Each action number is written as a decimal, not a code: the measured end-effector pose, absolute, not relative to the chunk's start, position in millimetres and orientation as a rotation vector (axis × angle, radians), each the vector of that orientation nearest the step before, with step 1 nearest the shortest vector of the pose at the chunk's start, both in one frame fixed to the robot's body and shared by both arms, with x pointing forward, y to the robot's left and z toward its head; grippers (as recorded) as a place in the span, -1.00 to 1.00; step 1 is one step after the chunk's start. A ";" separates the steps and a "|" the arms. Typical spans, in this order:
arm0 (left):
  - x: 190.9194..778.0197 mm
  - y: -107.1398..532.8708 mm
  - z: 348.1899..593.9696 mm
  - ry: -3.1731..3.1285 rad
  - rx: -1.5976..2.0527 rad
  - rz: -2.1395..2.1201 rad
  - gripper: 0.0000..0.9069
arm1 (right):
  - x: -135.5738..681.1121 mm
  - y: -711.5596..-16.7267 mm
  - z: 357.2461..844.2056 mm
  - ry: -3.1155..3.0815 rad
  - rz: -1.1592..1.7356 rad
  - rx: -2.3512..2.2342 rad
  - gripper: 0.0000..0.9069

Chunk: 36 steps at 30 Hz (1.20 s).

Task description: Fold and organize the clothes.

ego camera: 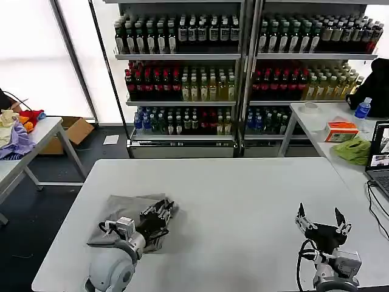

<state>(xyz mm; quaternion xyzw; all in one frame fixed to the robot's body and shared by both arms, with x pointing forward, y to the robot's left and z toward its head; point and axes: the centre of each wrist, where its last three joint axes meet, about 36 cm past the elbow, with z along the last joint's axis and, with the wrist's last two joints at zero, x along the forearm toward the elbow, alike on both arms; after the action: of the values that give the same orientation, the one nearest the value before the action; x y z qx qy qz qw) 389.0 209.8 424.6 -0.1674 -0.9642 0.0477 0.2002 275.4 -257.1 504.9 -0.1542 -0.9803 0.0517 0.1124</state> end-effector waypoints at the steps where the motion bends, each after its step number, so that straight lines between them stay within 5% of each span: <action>1: 389.3 209.1 425.0 -2.694 -0.470 0.155 1.00 | 275.4 -257.3 504.2 -2.877 0.151 -0.451 1.00; 15: 399.9 253.9 454.7 -2.791 -0.318 0.177 1.00 | 284.5 -253.4 495.0 -2.876 0.142 -0.399 1.00; 36: 390.0 333.2 419.8 -2.695 -0.110 -0.100 1.00 | 292.3 -252.5 486.3 -2.872 0.135 -0.356 1.00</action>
<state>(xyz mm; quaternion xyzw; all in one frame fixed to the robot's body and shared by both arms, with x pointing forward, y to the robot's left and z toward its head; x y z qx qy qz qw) 390.0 333.2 419.8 -0.0398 -0.9742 -0.0363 0.2194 292.3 -252.5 486.3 -0.1220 -0.9840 0.0462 0.1218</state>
